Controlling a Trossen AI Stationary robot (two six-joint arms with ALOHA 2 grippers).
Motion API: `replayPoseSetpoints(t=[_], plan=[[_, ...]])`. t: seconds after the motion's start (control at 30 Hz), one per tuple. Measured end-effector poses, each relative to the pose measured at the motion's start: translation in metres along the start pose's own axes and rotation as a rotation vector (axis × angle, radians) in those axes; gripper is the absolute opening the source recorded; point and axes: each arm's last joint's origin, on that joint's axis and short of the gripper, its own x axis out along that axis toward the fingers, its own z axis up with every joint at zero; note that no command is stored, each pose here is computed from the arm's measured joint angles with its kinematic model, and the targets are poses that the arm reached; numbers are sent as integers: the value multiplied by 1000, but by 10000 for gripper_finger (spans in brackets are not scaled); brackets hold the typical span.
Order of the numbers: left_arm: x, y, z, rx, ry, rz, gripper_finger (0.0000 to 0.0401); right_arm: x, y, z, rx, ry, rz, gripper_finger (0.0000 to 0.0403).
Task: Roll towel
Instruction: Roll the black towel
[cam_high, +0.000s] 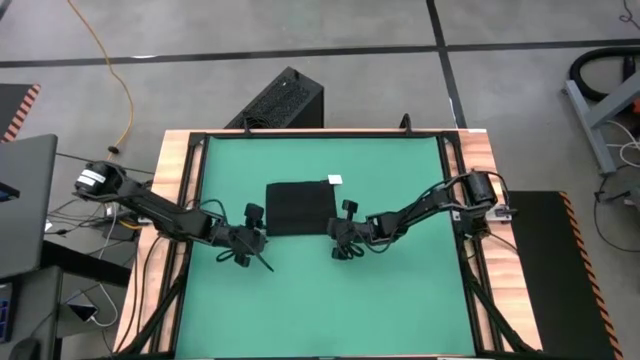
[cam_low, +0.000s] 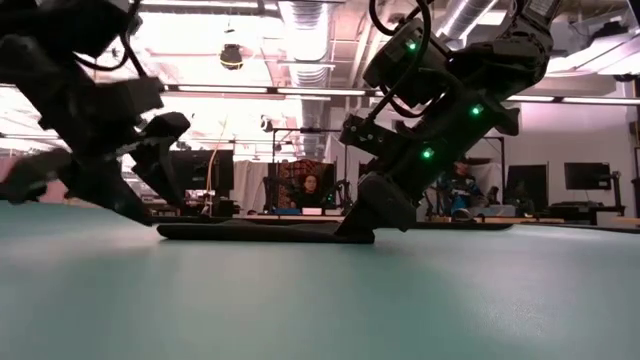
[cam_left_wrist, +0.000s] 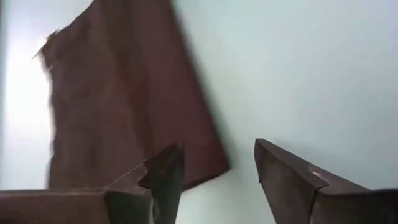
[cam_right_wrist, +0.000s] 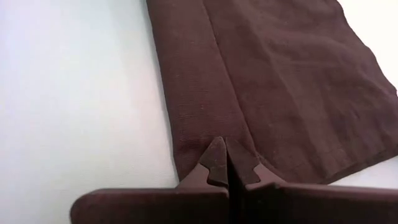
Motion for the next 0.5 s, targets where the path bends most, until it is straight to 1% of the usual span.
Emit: replayPoseSetpoints(t=[0.07, 0.17, 0.27, 0.33, 0.4, 0.5], plan=[[5, -1, -1, 6, 21, 18, 195, 0, 0, 0, 0, 1, 0, 4], [13, -4, -6, 13, 82, 31, 198, 0, 0, 0, -1, 2, 1, 4], [20, -5, -8, 6, 100, 39, 198, 0, 0, -1, -1, 3, 2, 4], [25, -7, -7, 3, 99, 68, 198, 0, 0, -1, -1, 3, 2, 4], [28, -7, -8, 2, 109, 110, 196, 0, 0, -1, -1, 3, 2, 4], [33, -9, -11, 13, 143, 124, 180, 0, 2, -1, -4, 2, 6, 4]])
